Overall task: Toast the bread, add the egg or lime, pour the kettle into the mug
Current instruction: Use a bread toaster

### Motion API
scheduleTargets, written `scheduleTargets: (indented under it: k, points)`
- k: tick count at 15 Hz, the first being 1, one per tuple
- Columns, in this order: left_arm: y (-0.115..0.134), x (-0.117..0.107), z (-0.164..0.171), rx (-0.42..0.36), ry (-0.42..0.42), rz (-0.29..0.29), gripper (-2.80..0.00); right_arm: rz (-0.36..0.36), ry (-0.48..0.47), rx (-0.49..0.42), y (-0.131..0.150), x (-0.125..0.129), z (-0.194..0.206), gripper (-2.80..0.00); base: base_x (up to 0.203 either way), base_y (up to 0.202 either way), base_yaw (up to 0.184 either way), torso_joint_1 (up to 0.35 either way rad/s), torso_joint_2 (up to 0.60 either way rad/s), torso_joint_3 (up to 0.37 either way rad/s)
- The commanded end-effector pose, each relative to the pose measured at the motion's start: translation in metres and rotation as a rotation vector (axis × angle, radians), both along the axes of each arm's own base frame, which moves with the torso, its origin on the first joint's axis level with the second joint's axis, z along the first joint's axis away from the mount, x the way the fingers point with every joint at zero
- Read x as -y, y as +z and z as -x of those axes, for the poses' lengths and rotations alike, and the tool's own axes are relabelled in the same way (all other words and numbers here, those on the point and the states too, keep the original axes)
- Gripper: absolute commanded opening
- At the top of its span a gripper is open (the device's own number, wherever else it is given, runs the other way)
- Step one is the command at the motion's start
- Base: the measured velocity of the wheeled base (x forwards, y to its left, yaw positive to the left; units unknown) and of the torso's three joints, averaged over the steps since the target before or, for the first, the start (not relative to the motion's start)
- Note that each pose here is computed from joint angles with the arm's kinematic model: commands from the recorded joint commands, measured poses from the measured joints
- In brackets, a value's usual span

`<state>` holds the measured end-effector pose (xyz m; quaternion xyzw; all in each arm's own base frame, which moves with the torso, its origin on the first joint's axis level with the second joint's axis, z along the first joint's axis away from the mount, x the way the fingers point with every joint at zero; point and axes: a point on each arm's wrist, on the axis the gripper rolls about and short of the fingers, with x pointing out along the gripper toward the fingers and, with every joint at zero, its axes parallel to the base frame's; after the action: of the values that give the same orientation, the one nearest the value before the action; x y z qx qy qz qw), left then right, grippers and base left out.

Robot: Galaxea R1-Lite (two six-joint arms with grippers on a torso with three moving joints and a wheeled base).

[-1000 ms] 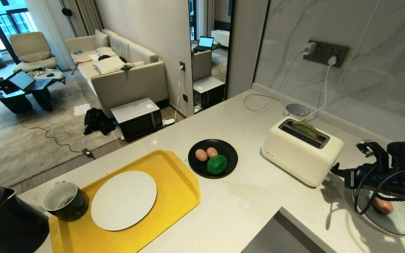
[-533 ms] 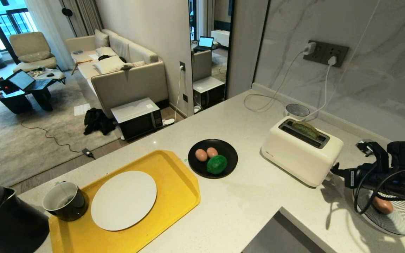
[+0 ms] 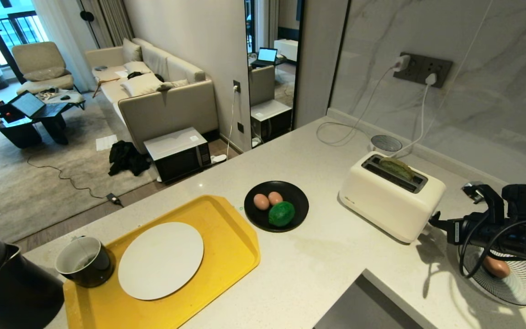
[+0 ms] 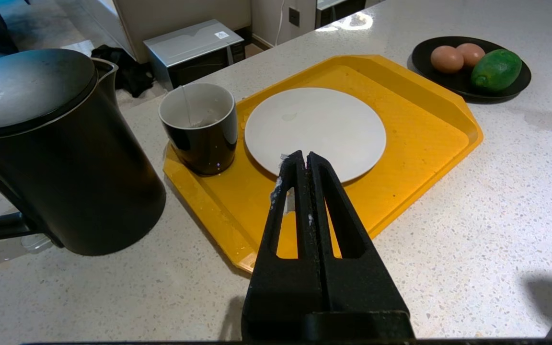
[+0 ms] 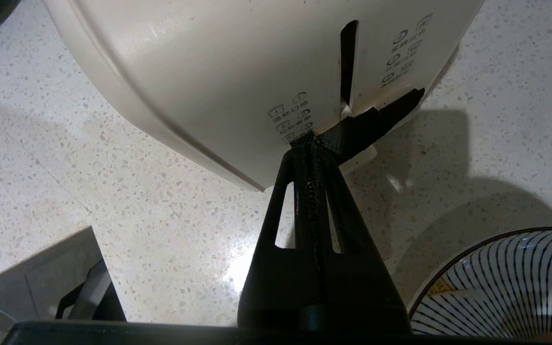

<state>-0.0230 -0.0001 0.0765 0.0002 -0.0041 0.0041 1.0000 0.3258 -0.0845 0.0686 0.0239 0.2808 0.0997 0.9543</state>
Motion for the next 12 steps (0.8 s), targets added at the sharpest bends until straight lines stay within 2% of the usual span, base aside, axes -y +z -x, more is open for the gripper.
scheduleTargets:
  k: [1,12]
  points:
    - [0.0,0.0,0.0,0.001,0.0,0.0,-2.8,0.001,0.004,0.004,0.0,0.0,-0.0003,-2.8,0.0,0.0,0.0,0.0,0.0,0.0]
    - [0.0,0.0,0.0,0.001,0.001,0.0,-2.8,0.0,0.002,0.007,0.0015,-0.0001,0.0,-2.8,0.0,0.0,0.0,0.0,0.0,0.0]
